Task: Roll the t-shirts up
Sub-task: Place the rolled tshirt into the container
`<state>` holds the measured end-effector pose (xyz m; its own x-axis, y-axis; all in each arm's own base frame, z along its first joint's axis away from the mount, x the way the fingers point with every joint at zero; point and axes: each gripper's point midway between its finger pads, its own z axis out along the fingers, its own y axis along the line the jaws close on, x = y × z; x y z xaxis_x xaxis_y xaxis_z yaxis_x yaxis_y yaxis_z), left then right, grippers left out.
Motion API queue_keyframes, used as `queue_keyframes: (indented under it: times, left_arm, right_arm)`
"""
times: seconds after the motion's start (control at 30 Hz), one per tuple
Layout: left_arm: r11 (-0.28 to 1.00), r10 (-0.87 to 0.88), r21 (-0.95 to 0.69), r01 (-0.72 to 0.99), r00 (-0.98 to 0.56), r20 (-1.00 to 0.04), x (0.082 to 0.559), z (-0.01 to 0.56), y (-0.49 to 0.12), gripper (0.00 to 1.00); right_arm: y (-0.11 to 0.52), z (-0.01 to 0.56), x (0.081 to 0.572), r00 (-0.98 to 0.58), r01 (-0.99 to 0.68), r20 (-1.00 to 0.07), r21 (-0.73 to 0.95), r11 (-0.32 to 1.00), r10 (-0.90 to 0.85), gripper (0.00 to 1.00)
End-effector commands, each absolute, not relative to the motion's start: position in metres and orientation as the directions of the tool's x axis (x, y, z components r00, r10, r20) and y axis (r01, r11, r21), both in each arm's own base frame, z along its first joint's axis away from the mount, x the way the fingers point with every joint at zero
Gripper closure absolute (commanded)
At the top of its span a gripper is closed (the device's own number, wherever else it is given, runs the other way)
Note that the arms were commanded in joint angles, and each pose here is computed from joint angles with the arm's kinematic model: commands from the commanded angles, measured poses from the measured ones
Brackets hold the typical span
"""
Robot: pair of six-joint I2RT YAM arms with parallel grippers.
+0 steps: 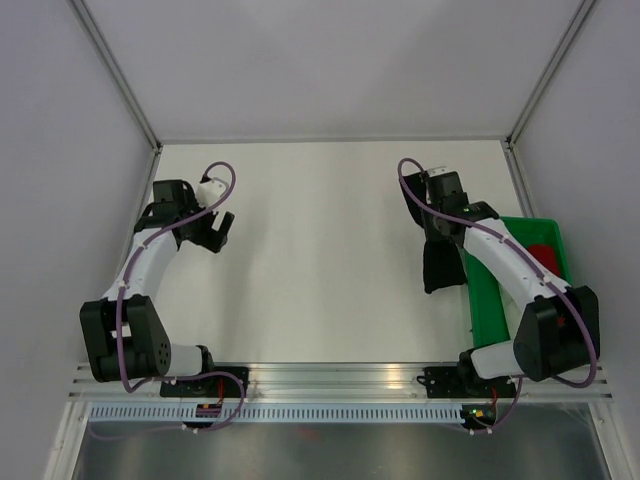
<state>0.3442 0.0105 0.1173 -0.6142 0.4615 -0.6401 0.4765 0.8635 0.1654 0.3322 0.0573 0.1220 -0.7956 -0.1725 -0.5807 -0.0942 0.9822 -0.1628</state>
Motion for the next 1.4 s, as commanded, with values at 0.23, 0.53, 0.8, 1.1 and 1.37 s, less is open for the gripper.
queue_keyframes:
  times: [0.23,0.53,0.8,1.1,1.37]
  left_arm:
    - [0.845,0.438,0.136,0.516,-0.524,-0.73,0.367,0.148,-0.007,0.0]
    - [0.835,0.439,0.115,0.538,-0.524,-0.73,0.366,0.142,-0.011,0.0]
    - [0.831,0.443,0.104,0.546,-0.538,-0.717,0.365,0.135,-0.011,0.0]
    - [0.829,0.45,0.098,0.55,-0.554,-0.701,0.365,0.128,-0.009,0.0]
    - [0.83,0.454,0.091,0.55,-0.571,-0.684,0.367,0.12,-0.007,0.0]
  right_arm:
    - [-0.057,0.187,0.311,-0.723,0.143,-0.674,-0.361,0.921,-0.152,1.0]
    - [-0.107,0.183,0.264,-0.791,0.141,-0.561,-0.554,0.821,-0.243,1.0]
    - [-0.12,0.134,0.247,-0.859,0.068,-0.442,-0.601,0.796,-0.26,1.0]
    - [-0.105,0.094,0.259,-0.894,-0.064,-0.356,-0.5,0.864,-0.272,1.0]
    - [-0.067,0.071,0.274,-0.944,-0.092,-0.288,-0.236,0.967,-0.16,1.0]
